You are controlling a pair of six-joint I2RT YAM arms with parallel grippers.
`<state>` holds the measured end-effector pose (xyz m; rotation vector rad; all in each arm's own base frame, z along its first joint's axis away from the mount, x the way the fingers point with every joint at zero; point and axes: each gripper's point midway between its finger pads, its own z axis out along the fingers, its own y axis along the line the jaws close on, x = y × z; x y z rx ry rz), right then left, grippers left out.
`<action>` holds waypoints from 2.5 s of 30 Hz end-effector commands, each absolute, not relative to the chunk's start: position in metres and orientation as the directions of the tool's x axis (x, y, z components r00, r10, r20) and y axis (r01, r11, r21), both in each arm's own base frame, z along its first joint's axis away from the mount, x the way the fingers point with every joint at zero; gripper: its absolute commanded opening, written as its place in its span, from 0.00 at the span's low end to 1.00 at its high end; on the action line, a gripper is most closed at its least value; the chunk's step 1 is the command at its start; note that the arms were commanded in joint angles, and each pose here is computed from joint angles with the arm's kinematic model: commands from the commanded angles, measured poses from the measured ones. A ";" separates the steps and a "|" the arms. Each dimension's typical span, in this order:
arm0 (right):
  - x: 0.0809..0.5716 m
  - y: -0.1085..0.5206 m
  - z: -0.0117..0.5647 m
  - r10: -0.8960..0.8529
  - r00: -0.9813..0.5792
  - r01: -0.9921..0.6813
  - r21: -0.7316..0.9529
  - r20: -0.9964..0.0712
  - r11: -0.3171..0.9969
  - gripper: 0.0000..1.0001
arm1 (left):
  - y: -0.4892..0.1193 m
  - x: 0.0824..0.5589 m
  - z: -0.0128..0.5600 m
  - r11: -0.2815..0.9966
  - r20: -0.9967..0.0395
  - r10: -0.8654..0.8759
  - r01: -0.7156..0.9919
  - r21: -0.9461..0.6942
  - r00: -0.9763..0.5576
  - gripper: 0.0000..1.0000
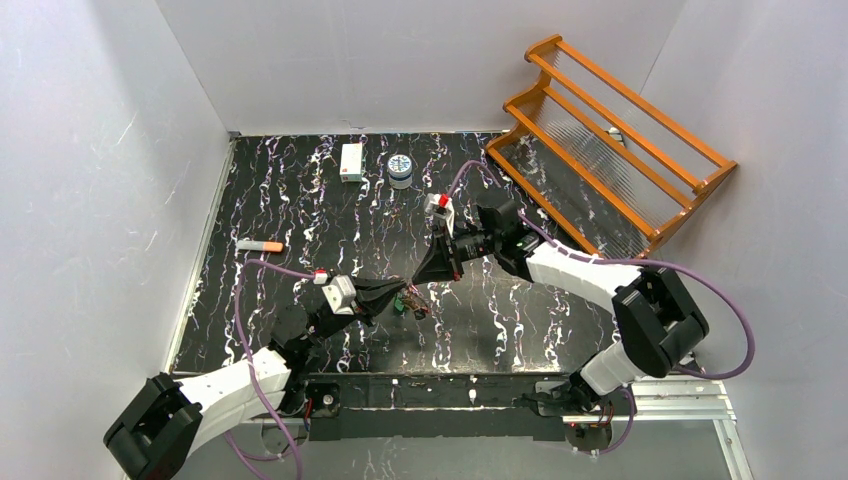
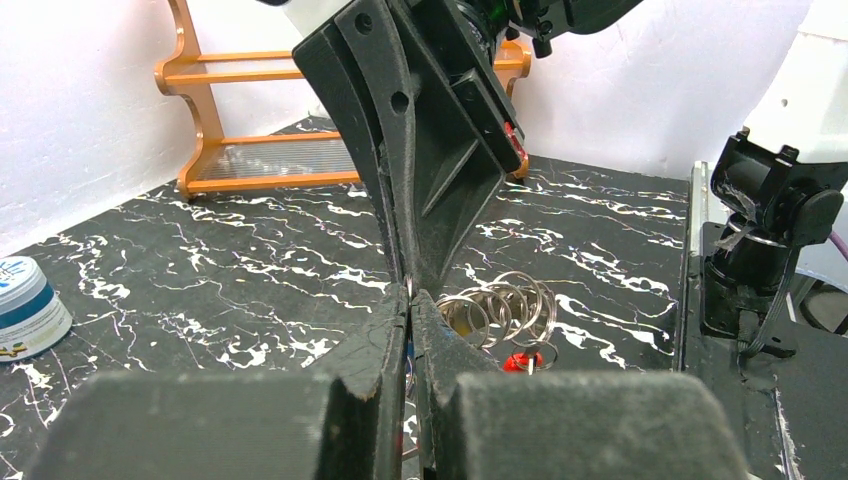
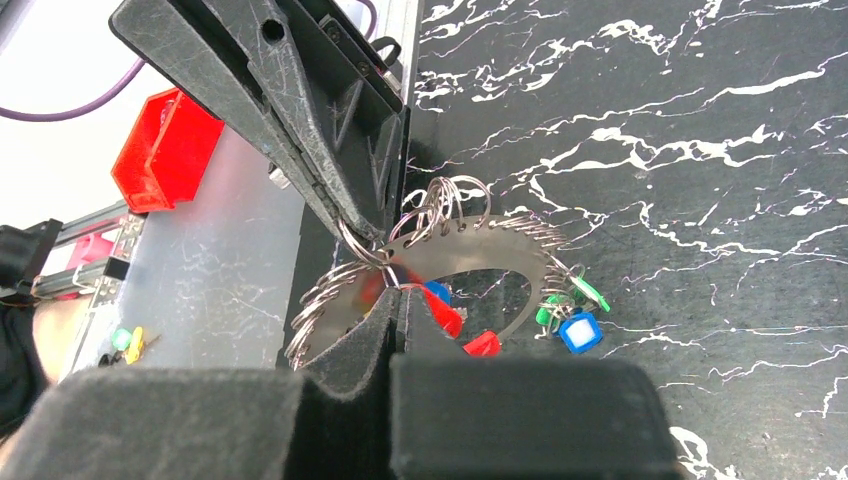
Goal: Put the keys on the keyring
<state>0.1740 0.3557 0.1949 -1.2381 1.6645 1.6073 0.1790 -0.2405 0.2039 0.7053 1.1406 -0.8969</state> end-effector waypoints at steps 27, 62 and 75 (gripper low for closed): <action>0.179 0.377 0.196 -0.273 -0.427 -0.869 0.475 -0.862 -0.139 0.12 | -0.239 0.172 0.225 0.462 -0.932 -0.292 0.885 0.061 0.216 0.00; 0.215 0.338 0.242 -0.085 -0.250 -0.958 0.233 -0.965 0.165 0.99 | -0.246 0.222 0.208 0.597 -0.989 -0.117 0.802 -0.001 0.085 0.00; 0.231 0.313 0.249 -0.056 -0.220 -0.932 0.193 -0.974 0.308 0.99 | -0.259 0.298 0.211 0.704 -0.994 0.088 0.702 0.107 0.063 0.00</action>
